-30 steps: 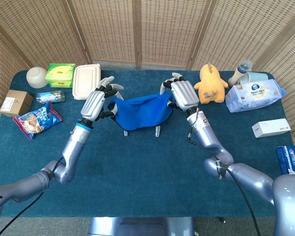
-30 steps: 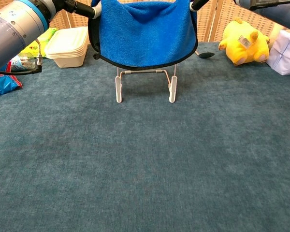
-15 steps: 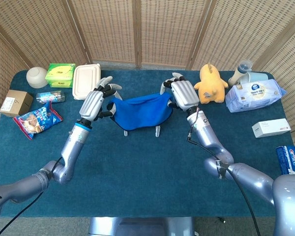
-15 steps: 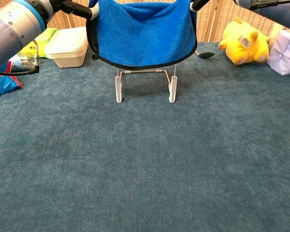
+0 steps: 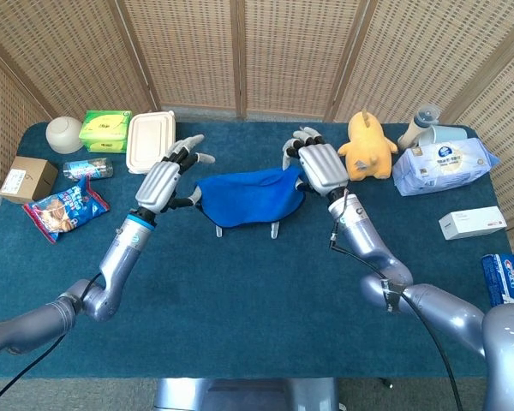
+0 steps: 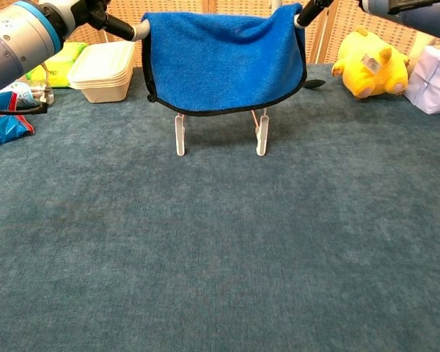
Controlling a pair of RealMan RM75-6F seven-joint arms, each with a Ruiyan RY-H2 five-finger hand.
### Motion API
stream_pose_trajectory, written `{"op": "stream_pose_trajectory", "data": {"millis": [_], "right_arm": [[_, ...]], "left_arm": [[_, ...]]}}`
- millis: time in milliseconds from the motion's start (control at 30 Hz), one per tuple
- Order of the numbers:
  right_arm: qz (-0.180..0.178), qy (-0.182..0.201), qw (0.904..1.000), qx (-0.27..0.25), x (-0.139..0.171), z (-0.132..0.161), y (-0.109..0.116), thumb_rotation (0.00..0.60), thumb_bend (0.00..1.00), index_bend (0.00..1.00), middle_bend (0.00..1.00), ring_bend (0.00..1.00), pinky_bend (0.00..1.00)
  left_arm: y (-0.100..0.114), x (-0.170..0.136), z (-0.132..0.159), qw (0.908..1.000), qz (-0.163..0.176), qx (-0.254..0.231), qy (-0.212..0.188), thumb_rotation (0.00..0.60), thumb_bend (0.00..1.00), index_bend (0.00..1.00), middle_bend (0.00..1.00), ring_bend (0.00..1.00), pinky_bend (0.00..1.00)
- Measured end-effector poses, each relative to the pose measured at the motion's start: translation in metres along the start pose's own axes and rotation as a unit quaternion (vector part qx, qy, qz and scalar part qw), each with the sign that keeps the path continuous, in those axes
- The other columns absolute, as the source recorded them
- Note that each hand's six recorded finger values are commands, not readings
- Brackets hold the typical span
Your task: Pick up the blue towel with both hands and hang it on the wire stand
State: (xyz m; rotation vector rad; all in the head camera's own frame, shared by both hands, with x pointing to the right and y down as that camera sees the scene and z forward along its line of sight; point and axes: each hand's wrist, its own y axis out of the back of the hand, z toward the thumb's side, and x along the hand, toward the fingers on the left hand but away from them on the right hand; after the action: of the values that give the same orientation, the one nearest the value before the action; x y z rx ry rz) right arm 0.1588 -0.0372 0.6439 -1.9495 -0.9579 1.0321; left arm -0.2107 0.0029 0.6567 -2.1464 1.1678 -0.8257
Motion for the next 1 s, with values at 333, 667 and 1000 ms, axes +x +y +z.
{"op": "stream_pose_trajectory", "data": {"millis": [333,667,1000], "right_arm": [[0.028,0.002,0.998,0.056,0.006,-0.007,0.002,0.6,0.28,0.06,0.1,0.0,0.0],[0.027,0.008,0.9962,0.083,0.006,-0.003,0.004,0.6,0.28,0.04,0.1,0.0,0.0],[0.028,0.009,0.9921,0.122,0.009,-0.007,0.004,0.6,0.28,0.0,0.08,0.0,0.0]], "left_arm": [[0.01,-0.007,-0.009,0.9995,-0.004,0.028,0.012,0.6,0.57,0.04,0.0,0.0,0.0],[0.017,-0.016,-0.018,0.9993,0.003,0.03,0.023,0.6,0.57,0.04,0.0,0.0,0.0],[0.026,-0.019,-0.022,0.9992,0.015,0.025,0.028,0.6,0.57,0.03,0.0,0.0,0.0]]}}
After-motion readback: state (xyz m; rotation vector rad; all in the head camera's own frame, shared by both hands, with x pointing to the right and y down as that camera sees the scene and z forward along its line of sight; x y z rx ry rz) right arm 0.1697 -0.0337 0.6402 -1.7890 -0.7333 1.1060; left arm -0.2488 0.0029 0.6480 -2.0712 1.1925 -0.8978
